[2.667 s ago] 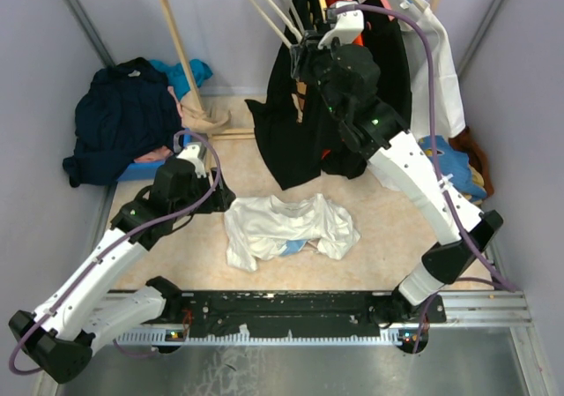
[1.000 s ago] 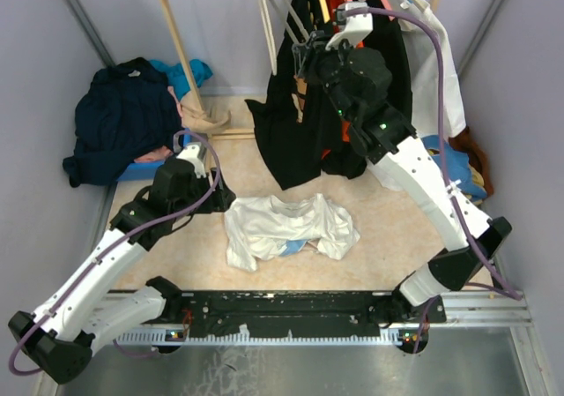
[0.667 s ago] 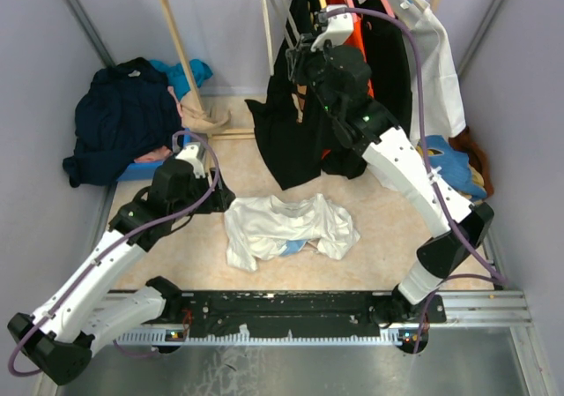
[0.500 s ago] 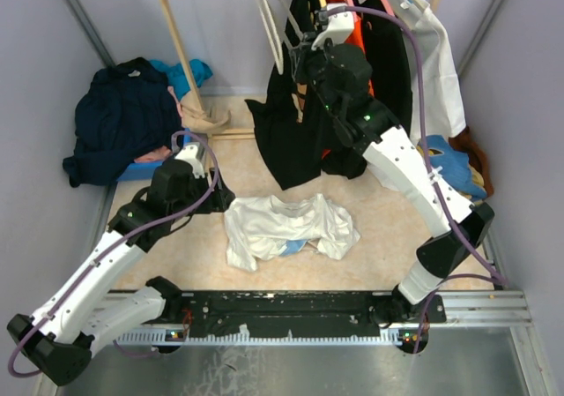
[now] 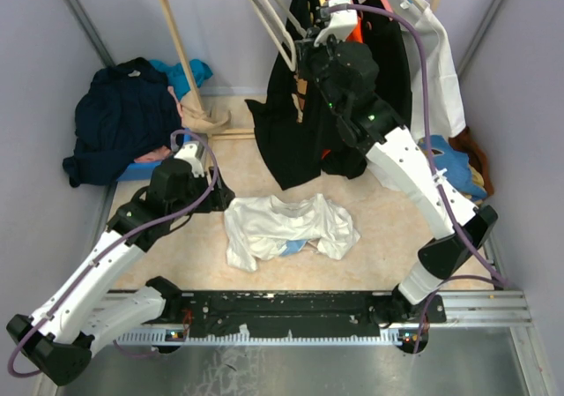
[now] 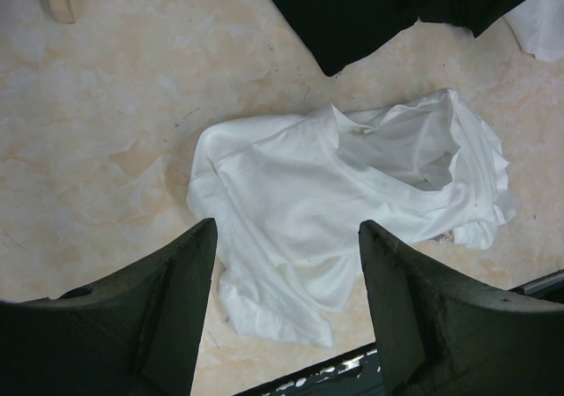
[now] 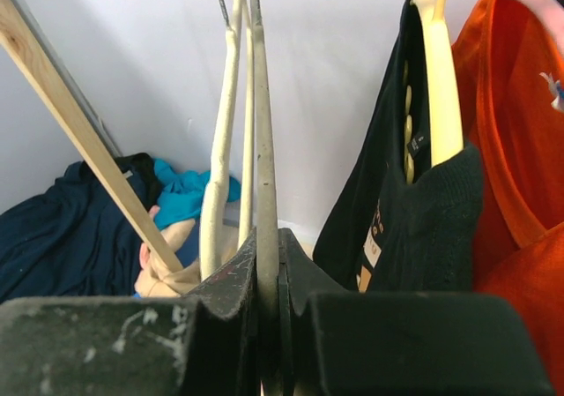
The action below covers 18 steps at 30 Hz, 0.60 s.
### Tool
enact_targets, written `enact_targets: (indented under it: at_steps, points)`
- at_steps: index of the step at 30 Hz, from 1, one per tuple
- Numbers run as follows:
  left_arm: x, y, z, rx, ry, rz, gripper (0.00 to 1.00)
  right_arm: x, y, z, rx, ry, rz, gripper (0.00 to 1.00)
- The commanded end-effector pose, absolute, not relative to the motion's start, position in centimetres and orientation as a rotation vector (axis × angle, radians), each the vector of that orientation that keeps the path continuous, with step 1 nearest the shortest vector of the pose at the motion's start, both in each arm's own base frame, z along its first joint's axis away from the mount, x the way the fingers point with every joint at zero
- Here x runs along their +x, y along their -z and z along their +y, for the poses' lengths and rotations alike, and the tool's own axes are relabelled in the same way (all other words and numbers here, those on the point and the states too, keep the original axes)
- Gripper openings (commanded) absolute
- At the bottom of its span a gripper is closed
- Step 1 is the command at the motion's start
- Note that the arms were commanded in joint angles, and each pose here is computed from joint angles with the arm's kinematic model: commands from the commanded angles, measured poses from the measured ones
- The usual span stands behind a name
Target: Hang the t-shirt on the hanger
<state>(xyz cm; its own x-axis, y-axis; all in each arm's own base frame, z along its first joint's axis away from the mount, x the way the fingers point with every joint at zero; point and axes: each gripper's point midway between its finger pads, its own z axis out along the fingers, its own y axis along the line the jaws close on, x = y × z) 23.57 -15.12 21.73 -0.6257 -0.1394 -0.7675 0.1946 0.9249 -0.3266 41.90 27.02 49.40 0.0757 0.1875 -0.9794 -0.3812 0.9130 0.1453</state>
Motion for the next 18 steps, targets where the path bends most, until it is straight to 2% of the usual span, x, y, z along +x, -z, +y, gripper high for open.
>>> enact_targets:
  at_steps: [1, 9, 18]
  points:
    - [23.9, -23.0, -15.0, 0.042, 0.482, 2.162, 0.71, 39.0, -57.6, 23.8, -0.086, -0.46, 1.221, 0.0]
    - [23.9, -23.3, -15.1, 0.039, 0.484, 2.156, 0.71, 38.5, -59.0, 22.9, -0.069, -0.446, 1.193, 0.0]
    - [23.9, -23.3, -15.2, 0.043, 0.49, 2.162, 0.71, 37.3, -57.4, 21.7, -0.092, -0.405, 1.283, 0.0]
